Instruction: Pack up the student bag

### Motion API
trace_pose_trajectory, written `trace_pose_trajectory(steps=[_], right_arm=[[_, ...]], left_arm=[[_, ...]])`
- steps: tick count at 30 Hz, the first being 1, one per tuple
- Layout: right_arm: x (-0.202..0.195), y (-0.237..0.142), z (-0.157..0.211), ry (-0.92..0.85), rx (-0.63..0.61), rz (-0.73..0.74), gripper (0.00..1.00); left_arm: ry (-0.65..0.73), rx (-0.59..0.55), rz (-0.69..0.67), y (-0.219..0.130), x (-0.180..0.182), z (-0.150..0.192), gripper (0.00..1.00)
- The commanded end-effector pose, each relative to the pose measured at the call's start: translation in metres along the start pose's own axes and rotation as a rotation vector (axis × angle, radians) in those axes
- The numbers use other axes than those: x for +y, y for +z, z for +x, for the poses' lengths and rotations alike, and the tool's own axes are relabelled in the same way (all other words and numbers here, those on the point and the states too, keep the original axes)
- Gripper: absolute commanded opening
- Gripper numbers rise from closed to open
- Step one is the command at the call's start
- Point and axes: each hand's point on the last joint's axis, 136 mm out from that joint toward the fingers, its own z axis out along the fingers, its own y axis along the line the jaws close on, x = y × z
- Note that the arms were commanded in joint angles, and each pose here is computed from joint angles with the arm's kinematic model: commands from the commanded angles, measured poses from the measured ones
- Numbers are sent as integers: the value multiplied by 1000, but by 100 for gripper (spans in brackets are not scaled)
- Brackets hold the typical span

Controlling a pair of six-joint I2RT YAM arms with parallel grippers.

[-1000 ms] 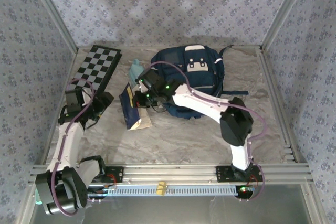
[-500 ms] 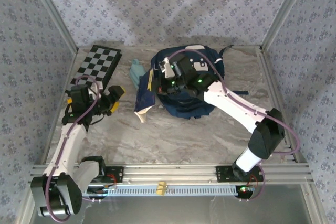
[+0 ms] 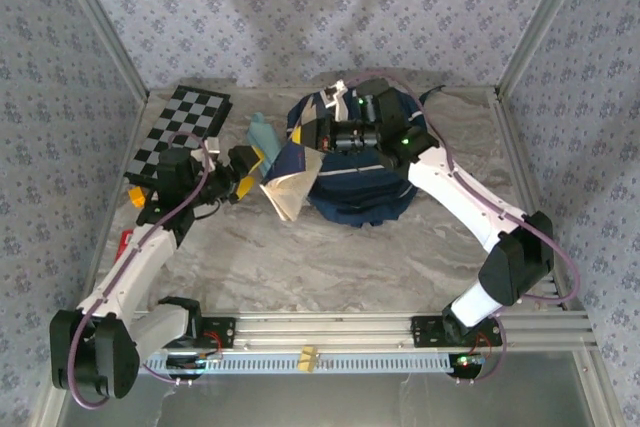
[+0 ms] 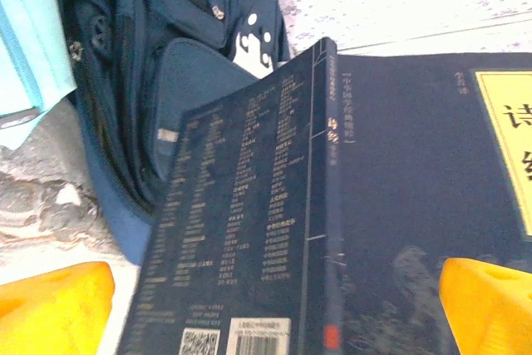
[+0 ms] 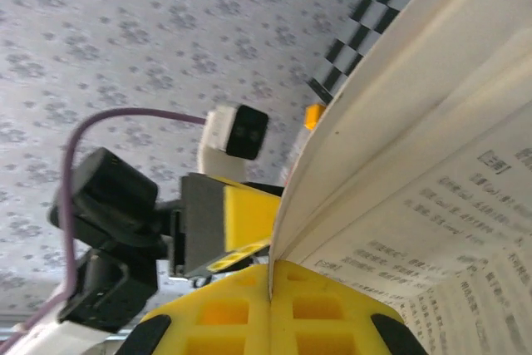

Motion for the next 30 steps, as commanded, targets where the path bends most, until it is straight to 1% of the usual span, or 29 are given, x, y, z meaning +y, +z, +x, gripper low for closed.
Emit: trace_pose_trajectory(steps=[1,3,6,9,15,20,21,23,26,28,30], right_arm=[[37,-8,-14,-49,-18,-180,0],[40,-6,-17,-50,-22,-217,0],[32,0,-18,-29,-18,-229,0],[20,6,-16,2,-12,-239,0],[-14,8,-10,70,-16,-213,0],[-16,12,-12,76,1,-239,0],[-16,12,-13,75,6,-240,0],[-17,11,-13,78,12,-239,0],[-27,11,-4,81,42,-210,0],[-26,11,0,65,64,-215,0],[-24,10,0,46,82,-218,0]], left_arm=[[26,-49,122,0,-41,-10,100],[13,-56,162,1,-50,-10,100],[-19,-66,216,3,-60,-10,100],[-34,-101,252,1,-68,-15,100],[-36,-143,271,0,-78,-18,99],[-50,-124,247,9,-74,-14,93],[-50,-118,234,11,-70,-13,93],[-56,-114,150,13,-54,-11,92],[-7,-121,17,7,-37,-9,91],[43,-112,-83,1,-23,-5,90],[73,-78,-133,-1,-16,0,90]])
